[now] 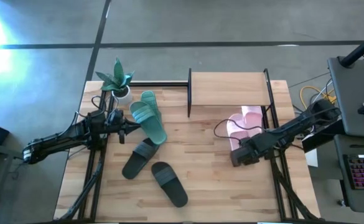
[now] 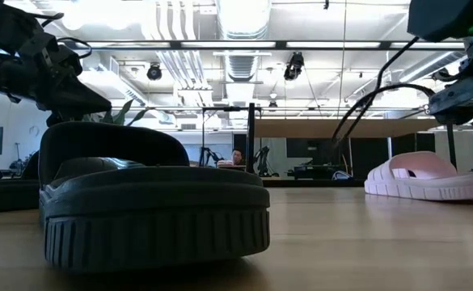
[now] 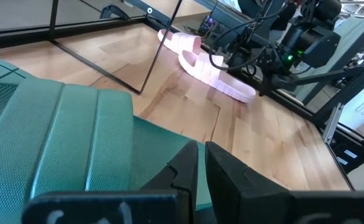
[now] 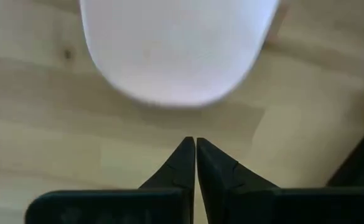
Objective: Pick and place slides into the shelf
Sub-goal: Adjust the pink slides under the shelf
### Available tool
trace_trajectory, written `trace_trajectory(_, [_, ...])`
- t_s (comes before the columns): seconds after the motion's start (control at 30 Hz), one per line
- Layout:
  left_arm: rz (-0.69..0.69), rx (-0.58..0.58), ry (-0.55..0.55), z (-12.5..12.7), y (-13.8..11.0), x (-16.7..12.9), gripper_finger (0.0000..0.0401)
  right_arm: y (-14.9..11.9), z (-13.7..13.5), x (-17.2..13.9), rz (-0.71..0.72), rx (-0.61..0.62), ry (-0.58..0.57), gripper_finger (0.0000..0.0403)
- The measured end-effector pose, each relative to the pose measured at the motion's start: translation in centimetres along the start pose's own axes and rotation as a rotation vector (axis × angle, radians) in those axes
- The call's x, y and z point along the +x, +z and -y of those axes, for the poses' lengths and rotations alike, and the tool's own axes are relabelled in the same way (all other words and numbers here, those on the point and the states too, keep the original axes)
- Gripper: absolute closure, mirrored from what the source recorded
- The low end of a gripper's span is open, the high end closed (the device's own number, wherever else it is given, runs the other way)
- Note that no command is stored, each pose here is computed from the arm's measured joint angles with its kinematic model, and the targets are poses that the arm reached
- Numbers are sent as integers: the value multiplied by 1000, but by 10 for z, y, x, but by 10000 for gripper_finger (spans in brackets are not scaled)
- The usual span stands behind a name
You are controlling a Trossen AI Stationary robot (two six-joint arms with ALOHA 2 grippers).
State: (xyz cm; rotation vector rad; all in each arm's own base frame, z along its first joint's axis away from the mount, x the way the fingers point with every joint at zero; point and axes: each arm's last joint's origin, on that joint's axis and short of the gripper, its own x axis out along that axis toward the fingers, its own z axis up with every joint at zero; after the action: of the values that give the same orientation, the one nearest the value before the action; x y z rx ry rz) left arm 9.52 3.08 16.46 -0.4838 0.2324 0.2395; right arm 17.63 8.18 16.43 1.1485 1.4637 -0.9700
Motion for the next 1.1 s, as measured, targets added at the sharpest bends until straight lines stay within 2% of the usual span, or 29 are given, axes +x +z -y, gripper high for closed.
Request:
trace_trajectory(0.23, [-1,0,0,0,0,0,386,-1,-2,0,-17,18,19,394])
trace_trajectory(0.37, [-2,0,1,0,0,0,386,0,-7,0,46,14,76,394])
trace_trajectory(0.6, [-1,0,0,0,0,0,386,14,-3,5,214,88,88,394])
trace_trajectory(0.77, [0,0,-1,0,0,0,386,23,4,6,457,243,107,394])
trace_trajectory(0.9, [-2,0,0,0,0,0,386,26,9,5,557,309,97,394])
trace_trajectory(1.0, [-1,0,0,0,0,0,386,24,9,5,495,271,75,394])
trace_trajectory(1.1, [-1,0,0,0,0,0,386,17,4,3,314,115,47,394])
